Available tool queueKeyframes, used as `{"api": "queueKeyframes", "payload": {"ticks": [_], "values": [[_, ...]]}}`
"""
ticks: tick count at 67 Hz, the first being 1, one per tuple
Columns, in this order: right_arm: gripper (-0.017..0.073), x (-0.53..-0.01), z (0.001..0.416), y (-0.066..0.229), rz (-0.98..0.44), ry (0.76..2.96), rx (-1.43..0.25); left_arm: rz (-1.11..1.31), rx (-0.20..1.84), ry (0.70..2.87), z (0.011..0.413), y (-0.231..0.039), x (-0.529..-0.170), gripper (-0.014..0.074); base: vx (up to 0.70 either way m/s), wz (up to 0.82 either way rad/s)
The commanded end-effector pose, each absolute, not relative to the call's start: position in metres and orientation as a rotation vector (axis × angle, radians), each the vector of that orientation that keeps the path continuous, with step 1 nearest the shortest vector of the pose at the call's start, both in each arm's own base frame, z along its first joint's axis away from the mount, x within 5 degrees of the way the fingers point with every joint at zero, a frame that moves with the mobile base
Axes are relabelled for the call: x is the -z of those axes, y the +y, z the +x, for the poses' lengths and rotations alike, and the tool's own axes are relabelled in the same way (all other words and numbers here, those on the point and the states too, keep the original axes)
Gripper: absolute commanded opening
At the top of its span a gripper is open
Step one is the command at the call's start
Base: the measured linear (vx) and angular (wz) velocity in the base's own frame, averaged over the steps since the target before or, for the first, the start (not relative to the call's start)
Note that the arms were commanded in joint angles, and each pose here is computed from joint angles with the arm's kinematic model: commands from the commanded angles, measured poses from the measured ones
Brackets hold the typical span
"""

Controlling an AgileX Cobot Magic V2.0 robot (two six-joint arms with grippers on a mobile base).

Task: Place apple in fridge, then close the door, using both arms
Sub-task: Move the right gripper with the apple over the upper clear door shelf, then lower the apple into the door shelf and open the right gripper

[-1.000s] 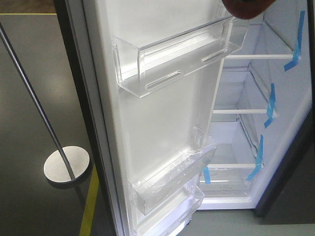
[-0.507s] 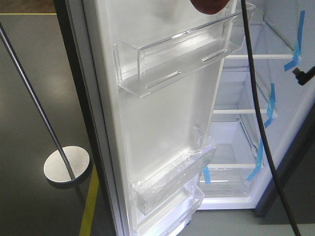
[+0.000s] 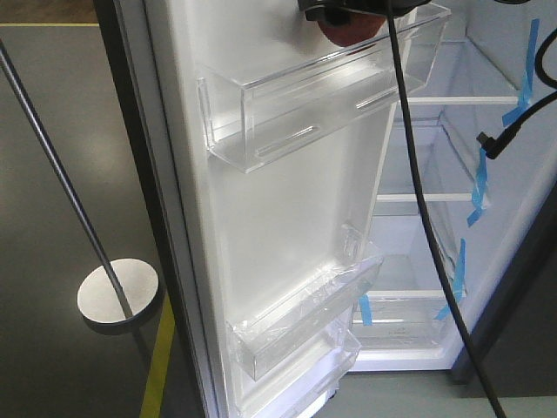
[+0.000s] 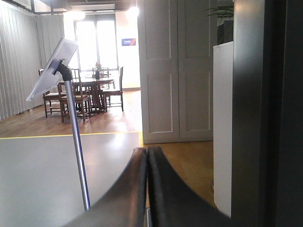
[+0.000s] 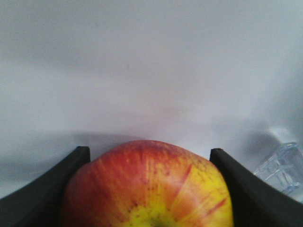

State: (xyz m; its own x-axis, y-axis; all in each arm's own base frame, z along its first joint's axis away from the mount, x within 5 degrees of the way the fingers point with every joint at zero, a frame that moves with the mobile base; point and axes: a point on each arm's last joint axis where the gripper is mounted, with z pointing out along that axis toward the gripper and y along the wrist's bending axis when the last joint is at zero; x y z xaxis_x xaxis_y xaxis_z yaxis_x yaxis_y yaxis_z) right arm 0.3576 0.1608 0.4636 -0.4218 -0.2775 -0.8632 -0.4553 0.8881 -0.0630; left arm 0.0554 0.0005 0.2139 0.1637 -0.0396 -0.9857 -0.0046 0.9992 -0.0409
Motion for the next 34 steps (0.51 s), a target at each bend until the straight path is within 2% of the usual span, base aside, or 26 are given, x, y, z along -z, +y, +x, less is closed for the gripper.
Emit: {"api": "queueKeyframes", "payload": {"ticks": [1,20,34], "values": [[0.0432,-0.4943,0.3440,0.1542,-0.506,1.901,-0.224,-0.040,0.034,1.328,0.0533,0.0003,-0.2177,-0.0006,0.00,0.00],[0.0589,-0.4937,0.3439,0.1539,-0.508,1.908,-0.219,-0.040,0.034,1.328,0.0533,0.0003,-0.2177,-0.0006,0.00,0.00],[0.0598,-0.5022,0.3358,0.1485,-0.507,1.890,-0.193,-0.040,0.034,1.328,0.0533,0.0003,-0.2177,-0.0006,0.00,0.00]]}}
